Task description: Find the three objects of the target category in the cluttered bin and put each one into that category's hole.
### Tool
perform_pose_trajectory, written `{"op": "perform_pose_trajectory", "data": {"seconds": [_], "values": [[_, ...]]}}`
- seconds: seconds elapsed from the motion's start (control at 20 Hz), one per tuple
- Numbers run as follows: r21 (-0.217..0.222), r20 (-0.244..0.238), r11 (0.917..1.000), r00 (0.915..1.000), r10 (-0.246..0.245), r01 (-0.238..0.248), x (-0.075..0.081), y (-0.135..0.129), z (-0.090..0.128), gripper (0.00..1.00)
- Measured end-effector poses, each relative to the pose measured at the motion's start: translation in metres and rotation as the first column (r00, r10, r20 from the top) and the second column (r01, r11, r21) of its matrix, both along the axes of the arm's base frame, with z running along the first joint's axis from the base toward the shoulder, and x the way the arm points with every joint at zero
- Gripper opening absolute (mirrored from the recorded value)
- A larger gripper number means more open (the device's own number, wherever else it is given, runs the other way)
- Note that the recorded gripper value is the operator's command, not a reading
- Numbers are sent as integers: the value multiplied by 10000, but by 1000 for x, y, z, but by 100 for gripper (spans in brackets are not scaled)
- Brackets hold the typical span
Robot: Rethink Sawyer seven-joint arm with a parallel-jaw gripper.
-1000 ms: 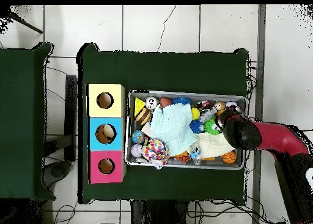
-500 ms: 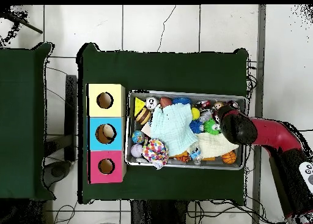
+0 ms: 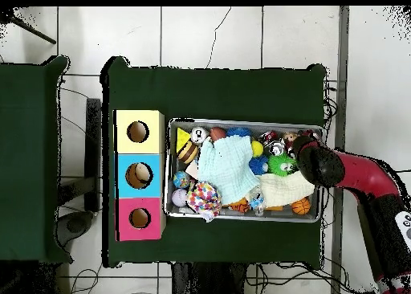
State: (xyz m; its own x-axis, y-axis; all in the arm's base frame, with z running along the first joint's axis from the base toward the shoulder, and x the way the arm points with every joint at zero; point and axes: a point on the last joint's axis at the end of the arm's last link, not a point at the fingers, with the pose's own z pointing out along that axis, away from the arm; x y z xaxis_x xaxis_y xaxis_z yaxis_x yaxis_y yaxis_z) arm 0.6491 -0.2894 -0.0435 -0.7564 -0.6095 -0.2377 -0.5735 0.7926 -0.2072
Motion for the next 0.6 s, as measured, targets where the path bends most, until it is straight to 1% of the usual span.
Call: {"op": "perform_pose_trajectory", "data": {"seconds": [0.6], "values": [[171, 62, 9998, 9999, -128, 127, 0, -1, 0, 100]]}}
